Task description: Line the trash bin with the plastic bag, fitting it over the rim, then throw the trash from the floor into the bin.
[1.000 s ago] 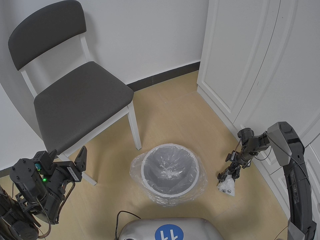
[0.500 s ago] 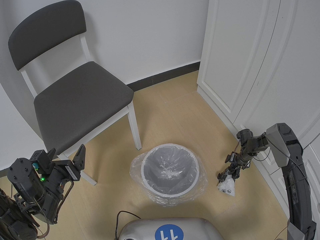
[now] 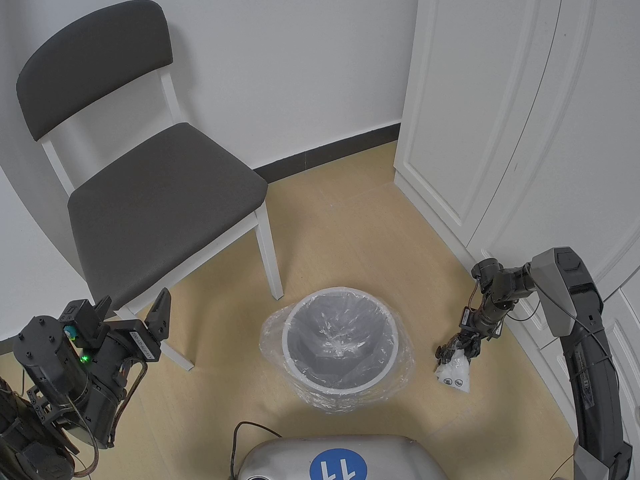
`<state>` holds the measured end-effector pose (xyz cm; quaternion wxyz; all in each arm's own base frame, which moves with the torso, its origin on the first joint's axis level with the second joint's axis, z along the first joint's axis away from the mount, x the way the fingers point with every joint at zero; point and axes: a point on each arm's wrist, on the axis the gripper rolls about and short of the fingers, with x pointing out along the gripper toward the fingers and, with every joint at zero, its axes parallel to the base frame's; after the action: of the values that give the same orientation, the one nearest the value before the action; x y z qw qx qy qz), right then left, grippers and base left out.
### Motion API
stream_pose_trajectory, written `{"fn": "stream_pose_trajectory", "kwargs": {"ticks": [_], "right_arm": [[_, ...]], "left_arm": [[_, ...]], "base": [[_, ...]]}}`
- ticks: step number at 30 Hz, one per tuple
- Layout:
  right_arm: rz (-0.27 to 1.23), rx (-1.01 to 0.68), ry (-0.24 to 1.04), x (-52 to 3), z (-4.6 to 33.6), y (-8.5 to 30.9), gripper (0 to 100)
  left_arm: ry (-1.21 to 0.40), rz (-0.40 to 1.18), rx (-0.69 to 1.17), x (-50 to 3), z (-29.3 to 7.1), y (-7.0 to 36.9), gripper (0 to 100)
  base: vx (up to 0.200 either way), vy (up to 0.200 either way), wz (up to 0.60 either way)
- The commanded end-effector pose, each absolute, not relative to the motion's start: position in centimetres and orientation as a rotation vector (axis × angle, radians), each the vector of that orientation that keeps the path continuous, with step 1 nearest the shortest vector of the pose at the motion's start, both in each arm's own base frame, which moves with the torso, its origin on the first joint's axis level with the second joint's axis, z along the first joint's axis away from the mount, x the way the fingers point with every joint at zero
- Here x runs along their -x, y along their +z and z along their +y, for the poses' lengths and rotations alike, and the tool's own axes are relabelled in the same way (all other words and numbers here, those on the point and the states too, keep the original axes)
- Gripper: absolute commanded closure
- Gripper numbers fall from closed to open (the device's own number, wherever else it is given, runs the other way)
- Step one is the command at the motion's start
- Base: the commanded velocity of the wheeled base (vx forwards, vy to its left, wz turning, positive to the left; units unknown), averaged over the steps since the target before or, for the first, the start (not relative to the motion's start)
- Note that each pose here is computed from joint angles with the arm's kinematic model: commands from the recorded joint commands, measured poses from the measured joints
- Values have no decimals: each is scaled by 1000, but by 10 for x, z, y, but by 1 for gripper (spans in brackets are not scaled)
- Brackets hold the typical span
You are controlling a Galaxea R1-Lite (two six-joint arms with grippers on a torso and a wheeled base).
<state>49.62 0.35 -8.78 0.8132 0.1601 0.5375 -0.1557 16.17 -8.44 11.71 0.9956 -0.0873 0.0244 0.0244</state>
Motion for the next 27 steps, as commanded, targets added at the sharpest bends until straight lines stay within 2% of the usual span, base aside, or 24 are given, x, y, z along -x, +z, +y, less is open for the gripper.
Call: {"fn": "stream_pose_trajectory", "kwargs": {"ticks": [1,13,16,18,19,20,21,22,25,26,27], "right_arm": [[1149,-342,-334,-496,3,-89,100],[1082,-429,-341,-489,-11,-63,100],[982,-451,-317,-482,-11,-41,100],[916,-486,-296,-480,-13,-15,100],[875,-550,-254,-473,-14,17,100],[857,-568,-239,-469,-13,32,100],[829,-577,-220,-463,-12,53,100],[823,-578,-217,-462,-12,56,100],[702,-570,-181,-428,-11,124,100],[702,-570,-181,-428,-11,124,100],[633,-569,-163,-410,-11,155,100]], "left_arm": [[50,64,166,-159,-83,114,0],[41,54,166,-157,-83,116,0],[30,53,159,-156,-84,117,0],[27,48,142,-156,-84,118,0],[25,27,114,-155,-83,122,0],[21,11,98,-153,-82,126,0],[12,-18,81,-152,-82,132,0],[10,-24,79,-152,-82,133,0],[-28,-150,19,-152,-83,161,0],[-28,-150,19,-152,-83,161,0],[-34,-194,6,-149,-81,170,0]], "base": [[0,0,0],[0,0,0],[0,0,0],[0,0,0],[0,0,0],[0,0,0],[0,0,0],[0,0,0],[0,0,0],[0,0,0],[0,0,0]]}}
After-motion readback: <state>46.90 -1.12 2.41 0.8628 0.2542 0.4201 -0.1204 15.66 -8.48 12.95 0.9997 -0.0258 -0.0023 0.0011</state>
